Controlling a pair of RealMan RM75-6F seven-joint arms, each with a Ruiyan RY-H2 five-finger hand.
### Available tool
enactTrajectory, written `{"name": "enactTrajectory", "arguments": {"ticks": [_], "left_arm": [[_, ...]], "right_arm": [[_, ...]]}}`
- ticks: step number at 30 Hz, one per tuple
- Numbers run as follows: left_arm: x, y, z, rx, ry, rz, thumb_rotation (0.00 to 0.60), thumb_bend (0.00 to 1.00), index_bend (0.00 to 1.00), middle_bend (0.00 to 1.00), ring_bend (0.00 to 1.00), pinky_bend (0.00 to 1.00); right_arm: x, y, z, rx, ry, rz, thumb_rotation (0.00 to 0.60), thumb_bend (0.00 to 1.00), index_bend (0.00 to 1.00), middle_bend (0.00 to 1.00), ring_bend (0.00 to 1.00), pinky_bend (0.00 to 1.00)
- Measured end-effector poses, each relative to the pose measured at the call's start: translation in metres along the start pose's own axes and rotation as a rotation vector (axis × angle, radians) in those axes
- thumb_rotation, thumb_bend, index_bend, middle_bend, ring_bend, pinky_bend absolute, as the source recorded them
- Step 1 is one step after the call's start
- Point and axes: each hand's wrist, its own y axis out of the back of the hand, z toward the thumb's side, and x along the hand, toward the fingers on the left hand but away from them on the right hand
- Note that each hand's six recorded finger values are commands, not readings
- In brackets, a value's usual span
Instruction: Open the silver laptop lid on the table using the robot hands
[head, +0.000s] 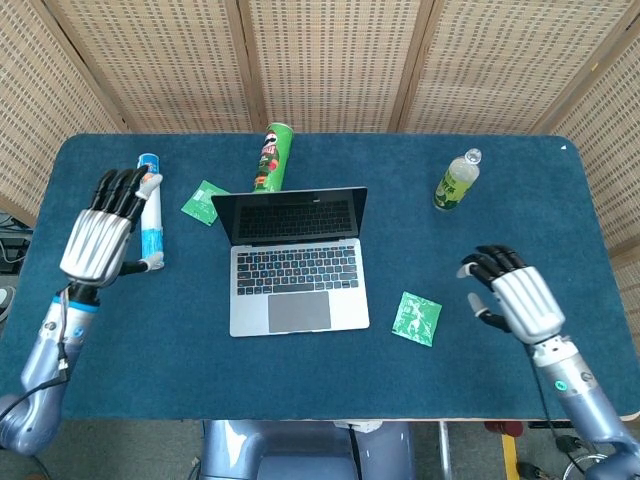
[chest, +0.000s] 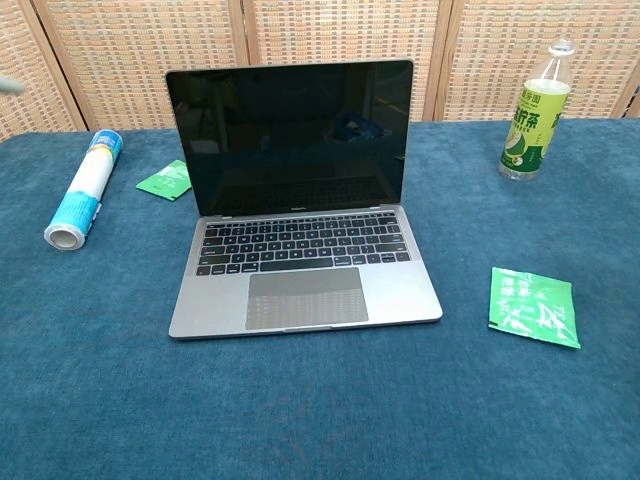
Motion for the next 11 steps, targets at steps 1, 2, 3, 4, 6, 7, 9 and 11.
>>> {"name": "enactTrajectory", "arguments": {"ticks": [1,2,3,4,6,7,9,11], "left_arm": [[-0.013,-0.005,-0.009,-0.003,0.025,-0.015,0.600,0.00,0.00,0.00,0.00,0.00],[-0.033,-0.011,-0.021,-0.006,0.059,-0.037,0.600,0.00,0.00,0.00,0.00,0.00],[-0.048,-0.016,-0.029,-0.008,0.085,-0.055,0.600,0.00,0.00,0.00,0.00,0.00],[-0.068,-0.022,-0.038,-0.008,0.117,-0.075,0.600,0.00,0.00,0.00,0.00,0.00],[-0.096,-0.029,-0.050,-0.004,0.157,-0.104,0.600,0.00,0.00,0.00,0.00,0.00],[-0.106,-0.033,-0.055,-0.002,0.169,-0.116,0.600,0.00,0.00,0.00,0.00,0.00],[-0.121,-0.039,-0.063,-0.001,0.179,-0.132,0.600,0.00,0.00,0.00,0.00,0.00],[-0.132,-0.045,-0.071,-0.002,0.184,-0.140,0.600,0.00,0.00,0.00,0.00,0.00]], "right_arm": [[0.009,0.003,-0.009,0.007,-0.021,-0.024,0.600,0.18,0.27,0.20,0.05,0.01],[0.020,0.005,-0.018,0.015,-0.041,-0.046,0.600,0.08,0.23,0.15,0.02,0.00],[0.034,0.008,-0.029,0.028,-0.068,-0.071,0.600,0.04,0.20,0.12,0.01,0.00],[0.045,0.009,-0.035,0.036,-0.087,-0.084,0.600,0.01,0.17,0.07,0.00,0.00],[0.066,0.009,-0.044,0.048,-0.126,-0.097,0.600,0.00,0.13,0.02,0.00,0.00],[0.073,0.008,-0.046,0.052,-0.140,-0.102,0.600,0.00,0.12,0.01,0.00,0.00],[0.085,0.008,-0.047,0.066,-0.169,-0.115,0.600,0.00,0.11,0.00,0.00,0.00],[0.094,0.007,-0.047,0.079,-0.190,-0.123,0.600,0.00,0.11,0.00,0.00,0.00]]}}
